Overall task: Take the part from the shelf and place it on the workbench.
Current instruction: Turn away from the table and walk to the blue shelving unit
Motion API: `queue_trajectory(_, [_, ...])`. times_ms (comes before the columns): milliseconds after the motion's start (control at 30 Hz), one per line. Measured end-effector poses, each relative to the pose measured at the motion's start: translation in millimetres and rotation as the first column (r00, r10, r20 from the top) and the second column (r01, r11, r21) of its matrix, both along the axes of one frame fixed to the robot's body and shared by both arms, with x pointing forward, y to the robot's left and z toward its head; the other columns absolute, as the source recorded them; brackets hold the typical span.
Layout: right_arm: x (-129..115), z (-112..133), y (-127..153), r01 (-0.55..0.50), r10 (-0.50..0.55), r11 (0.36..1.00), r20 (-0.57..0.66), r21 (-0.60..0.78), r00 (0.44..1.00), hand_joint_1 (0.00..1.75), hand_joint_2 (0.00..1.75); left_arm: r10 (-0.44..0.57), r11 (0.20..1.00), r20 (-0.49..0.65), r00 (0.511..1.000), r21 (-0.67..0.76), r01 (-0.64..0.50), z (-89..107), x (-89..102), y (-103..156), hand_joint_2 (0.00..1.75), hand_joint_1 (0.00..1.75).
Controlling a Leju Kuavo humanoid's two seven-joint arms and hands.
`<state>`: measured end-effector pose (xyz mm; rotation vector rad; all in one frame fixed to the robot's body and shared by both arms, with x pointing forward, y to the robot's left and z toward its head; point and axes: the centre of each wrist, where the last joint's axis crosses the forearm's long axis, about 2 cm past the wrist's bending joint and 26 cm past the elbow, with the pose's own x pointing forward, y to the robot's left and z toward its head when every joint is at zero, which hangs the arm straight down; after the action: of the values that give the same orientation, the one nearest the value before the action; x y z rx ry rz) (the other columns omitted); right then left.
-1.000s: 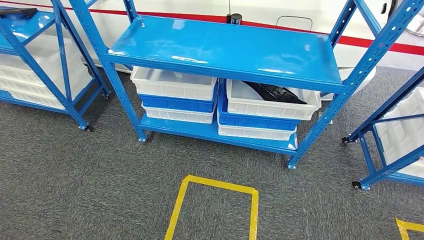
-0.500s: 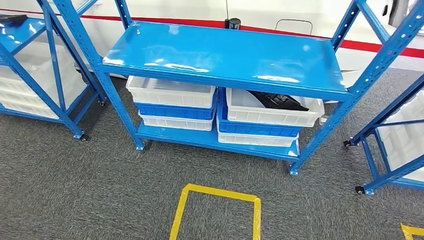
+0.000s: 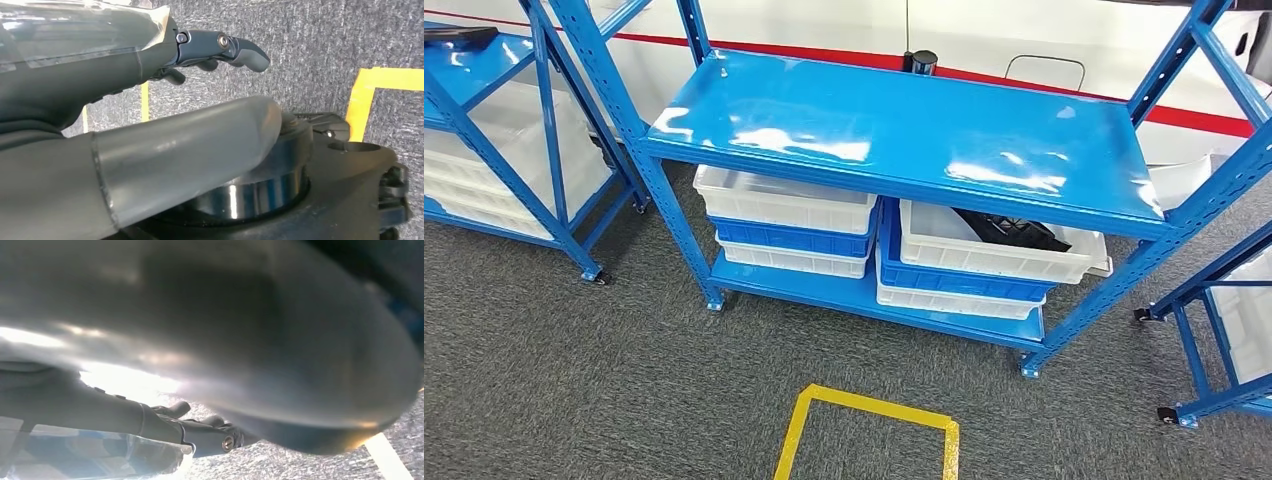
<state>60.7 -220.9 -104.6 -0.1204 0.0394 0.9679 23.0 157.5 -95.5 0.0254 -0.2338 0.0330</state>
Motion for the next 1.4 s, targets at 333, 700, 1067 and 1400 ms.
queue_trajectory(333, [0,2,12,0.012,-0.014,0.999,-0.033,-0.044,0.999,0.00,0.00,-0.003,1.000,0.018,1.000,0.007,0.003,-1.2,-0.2,5,0.00,0.00])
queue_trajectory(700, [1,2,13,0.029,-0.031,0.998,-0.029,-0.050,0.999,0.00,0.00,-0.001,1.000,-0.015,1.000,0.016,0.001,-1.3,-1.4,5,0.00,0.00])
queue_trajectory(1067, [6,3,13,0.067,-0.066,0.996,0.017,-0.062,0.998,0.00,1.75,0.019,0.997,-0.165,0.986,0.071,-0.007,-1.2,-3.6,6,1.75,0.00])
queue_trajectory(1400, [11,3,9,0.178,-0.177,0.983,0.027,-0.040,0.984,0.00,0.00,0.026,0.996,-0.184,0.983,0.087,-0.010,-5.2,-3.6,22,1.75,0.00])
